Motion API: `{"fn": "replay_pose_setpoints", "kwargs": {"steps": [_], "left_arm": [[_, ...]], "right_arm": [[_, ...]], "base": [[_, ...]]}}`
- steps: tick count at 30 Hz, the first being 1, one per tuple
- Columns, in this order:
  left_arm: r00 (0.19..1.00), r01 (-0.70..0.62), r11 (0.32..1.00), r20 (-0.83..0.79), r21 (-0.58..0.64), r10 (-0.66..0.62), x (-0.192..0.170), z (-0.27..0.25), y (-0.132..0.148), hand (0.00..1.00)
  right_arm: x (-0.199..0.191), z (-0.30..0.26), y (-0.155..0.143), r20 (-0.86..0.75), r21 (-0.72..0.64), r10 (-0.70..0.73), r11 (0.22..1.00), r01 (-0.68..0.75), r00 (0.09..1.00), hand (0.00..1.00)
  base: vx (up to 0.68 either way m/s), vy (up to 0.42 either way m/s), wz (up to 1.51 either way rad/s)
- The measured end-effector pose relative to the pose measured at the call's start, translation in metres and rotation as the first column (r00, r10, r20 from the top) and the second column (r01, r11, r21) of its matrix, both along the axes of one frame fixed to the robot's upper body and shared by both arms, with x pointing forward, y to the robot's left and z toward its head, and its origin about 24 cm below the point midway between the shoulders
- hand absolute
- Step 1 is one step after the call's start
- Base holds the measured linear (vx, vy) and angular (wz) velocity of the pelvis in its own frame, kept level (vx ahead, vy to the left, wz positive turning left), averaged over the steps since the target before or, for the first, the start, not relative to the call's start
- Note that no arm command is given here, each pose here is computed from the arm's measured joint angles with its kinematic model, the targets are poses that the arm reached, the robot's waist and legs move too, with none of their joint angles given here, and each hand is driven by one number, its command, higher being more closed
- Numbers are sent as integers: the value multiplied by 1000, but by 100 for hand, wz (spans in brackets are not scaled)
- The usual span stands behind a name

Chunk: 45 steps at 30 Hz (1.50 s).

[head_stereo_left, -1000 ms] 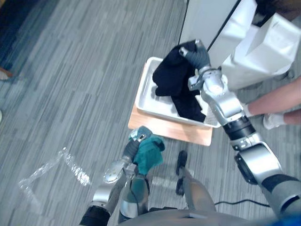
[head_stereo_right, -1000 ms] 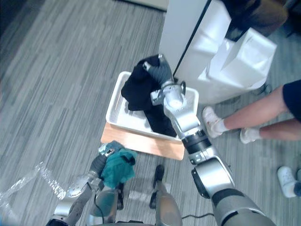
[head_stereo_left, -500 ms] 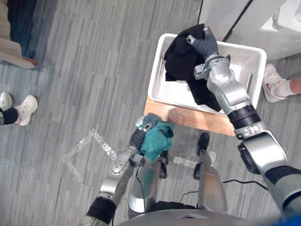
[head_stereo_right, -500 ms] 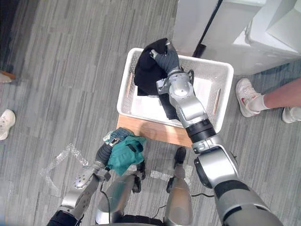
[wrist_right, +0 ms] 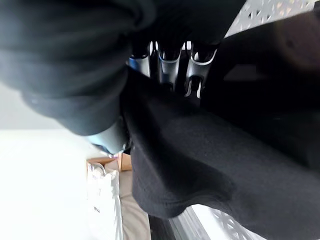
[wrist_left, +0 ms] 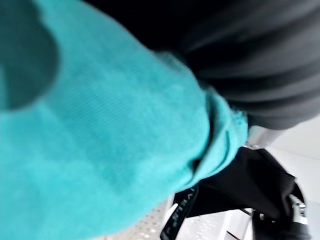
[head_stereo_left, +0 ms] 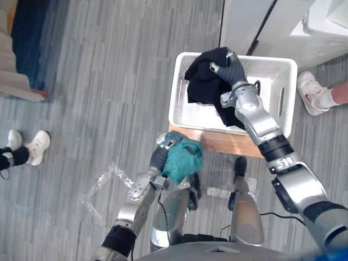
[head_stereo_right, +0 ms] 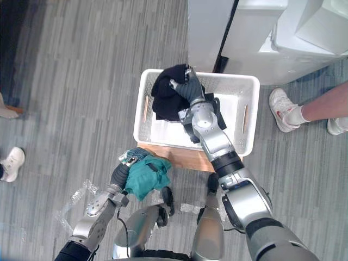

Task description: Tidy the bed and pick cloth on bed and put in laundry

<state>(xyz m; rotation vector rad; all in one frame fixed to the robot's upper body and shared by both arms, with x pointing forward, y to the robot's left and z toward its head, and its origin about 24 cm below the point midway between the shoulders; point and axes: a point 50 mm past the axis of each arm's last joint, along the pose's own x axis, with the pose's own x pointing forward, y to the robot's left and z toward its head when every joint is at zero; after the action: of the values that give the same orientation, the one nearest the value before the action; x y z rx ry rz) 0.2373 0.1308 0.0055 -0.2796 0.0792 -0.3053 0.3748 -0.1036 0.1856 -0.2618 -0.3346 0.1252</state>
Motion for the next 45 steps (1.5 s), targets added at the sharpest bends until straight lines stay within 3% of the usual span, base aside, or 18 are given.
{"fn": "replay_pose_setpoints", "kwargs": {"steps": [17, 27, 32, 35, 41, 45], "left_arm": [[991, 21, 1000, -129, 21, -18, -26, -28, -2, 100], [976, 38, 998, -215, 54, -26, -47, -45, 0, 100], [951, 38, 997, -308, 61, -17, -66, -63, 4, 100], [931, 23, 998, -365, 66, 3, -80, -74, 9, 100], [891, -27, 997, -450, 66, 54, -105, -90, 14, 100], [879, -80, 993, -464, 85, 111, -107, -95, 27, 100]], "right_arm": [[-32, -13, 15, 66, 34, 71, 997, -74, 995, 0], [-47, -36, -3, -15, 65, 23, 998, -22, 1000, 0], [-58, -49, -27, -61, 104, -73, 991, 79, 996, 0], [-73, -77, -62, -150, 130, -212, 964, 232, 966, 0], [-132, -143, -144, -365, 64, -529, 807, 587, 766, 0], [-164, -178, -167, -466, 10, -599, 733, 681, 651, 0]], "base": [[20, 4, -10], [-6, -58, -13], [-56, -88, -19], [-39, -121, -4], [35, -100, -12], [4, -55, -5]]}}
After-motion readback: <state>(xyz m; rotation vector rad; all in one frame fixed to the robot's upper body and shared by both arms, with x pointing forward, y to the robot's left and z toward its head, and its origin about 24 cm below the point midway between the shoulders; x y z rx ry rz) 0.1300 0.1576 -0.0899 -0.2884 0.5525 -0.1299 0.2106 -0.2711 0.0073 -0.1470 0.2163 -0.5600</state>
